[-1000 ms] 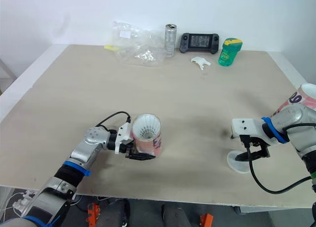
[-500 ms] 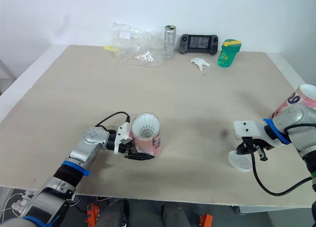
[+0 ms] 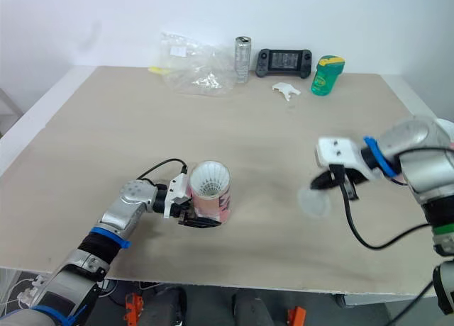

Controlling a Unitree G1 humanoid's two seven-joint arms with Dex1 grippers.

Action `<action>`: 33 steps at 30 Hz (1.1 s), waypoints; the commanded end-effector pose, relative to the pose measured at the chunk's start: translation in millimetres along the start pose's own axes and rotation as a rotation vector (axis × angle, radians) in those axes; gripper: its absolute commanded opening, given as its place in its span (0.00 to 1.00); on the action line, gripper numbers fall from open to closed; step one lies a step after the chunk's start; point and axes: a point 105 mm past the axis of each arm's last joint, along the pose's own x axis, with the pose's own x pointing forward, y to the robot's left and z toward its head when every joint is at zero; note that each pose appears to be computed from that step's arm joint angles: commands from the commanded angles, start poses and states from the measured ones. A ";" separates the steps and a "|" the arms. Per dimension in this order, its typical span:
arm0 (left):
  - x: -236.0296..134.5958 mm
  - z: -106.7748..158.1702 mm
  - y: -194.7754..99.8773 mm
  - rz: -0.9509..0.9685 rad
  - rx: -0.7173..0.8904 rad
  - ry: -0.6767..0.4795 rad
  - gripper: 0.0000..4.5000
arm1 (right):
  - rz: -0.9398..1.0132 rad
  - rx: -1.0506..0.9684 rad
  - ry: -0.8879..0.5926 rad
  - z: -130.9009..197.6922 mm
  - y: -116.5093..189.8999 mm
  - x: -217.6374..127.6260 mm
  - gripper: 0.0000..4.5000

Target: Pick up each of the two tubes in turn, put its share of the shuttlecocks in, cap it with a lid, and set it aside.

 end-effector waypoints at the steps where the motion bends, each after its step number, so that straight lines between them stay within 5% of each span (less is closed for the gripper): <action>1: -3.5 -18.5 -4.9 -0.027 -0.050 0.085 0.65 | 0.026 -0.164 -0.124 63.9 -3.1 -11.6 0.01; 9: -5.7 -20.9 -7.1 -0.076 -0.071 0.121 0.65 | 0.091 -0.369 -0.175 126.2 -11.0 11.9 0.01; 33: -10.6 -28.5 -13.4 -0.112 -0.118 0.205 0.65 | 0.148 -0.570 -0.215 164.7 4.2 24.3 0.01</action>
